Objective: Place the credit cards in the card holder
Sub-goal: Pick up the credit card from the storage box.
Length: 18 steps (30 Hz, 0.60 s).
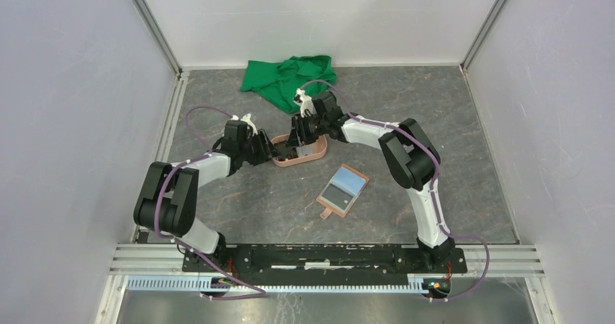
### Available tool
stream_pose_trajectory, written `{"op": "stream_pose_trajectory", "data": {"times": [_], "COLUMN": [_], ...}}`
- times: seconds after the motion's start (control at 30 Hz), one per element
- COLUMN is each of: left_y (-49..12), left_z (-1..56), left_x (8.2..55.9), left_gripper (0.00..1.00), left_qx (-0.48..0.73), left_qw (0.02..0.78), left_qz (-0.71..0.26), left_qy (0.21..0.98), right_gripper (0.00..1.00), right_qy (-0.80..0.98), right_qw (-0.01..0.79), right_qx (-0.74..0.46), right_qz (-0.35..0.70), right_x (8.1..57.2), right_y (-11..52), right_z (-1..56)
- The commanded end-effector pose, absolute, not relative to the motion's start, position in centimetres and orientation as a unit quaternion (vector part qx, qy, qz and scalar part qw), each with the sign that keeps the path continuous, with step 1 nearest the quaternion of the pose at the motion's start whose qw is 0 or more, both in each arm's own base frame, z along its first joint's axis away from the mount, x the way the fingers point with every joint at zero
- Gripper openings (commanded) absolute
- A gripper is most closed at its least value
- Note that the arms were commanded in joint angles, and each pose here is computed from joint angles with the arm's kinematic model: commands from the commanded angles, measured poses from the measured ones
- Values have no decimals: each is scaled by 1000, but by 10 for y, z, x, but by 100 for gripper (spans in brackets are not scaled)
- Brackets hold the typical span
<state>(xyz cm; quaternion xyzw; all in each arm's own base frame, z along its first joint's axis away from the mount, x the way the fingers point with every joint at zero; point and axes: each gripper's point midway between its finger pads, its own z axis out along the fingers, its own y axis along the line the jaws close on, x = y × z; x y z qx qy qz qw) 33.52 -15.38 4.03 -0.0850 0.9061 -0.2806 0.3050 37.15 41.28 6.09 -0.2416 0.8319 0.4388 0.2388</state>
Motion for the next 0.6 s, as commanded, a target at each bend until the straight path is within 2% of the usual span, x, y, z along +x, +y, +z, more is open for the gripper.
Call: {"op": "stream_pose_trajectory", "data": {"times": [0.0,0.27,0.43,0.57], "left_y": [-160,-161,-163,-164], "left_z": [53,53,52,54], "left_x": [346,346,347,347], "left_gripper": [51,51,51,51], "left_qx": [-70,-68,-66,-64], "left_qw": [326,325,322,323], "left_qz": [-299,-301,-306,-309], "left_qy": [894,894,893,892], "right_gripper": [44,47,43,39], "right_qy": [850,850,836,812], "right_qw": [281,262,217,212], "right_qx": [-242,-254,-251,-245], "right_qz": [374,379,437,486], "right_x": [395,389,364,359], "right_y": [394,396,414,428], "right_z": [65,52,49,67]}}
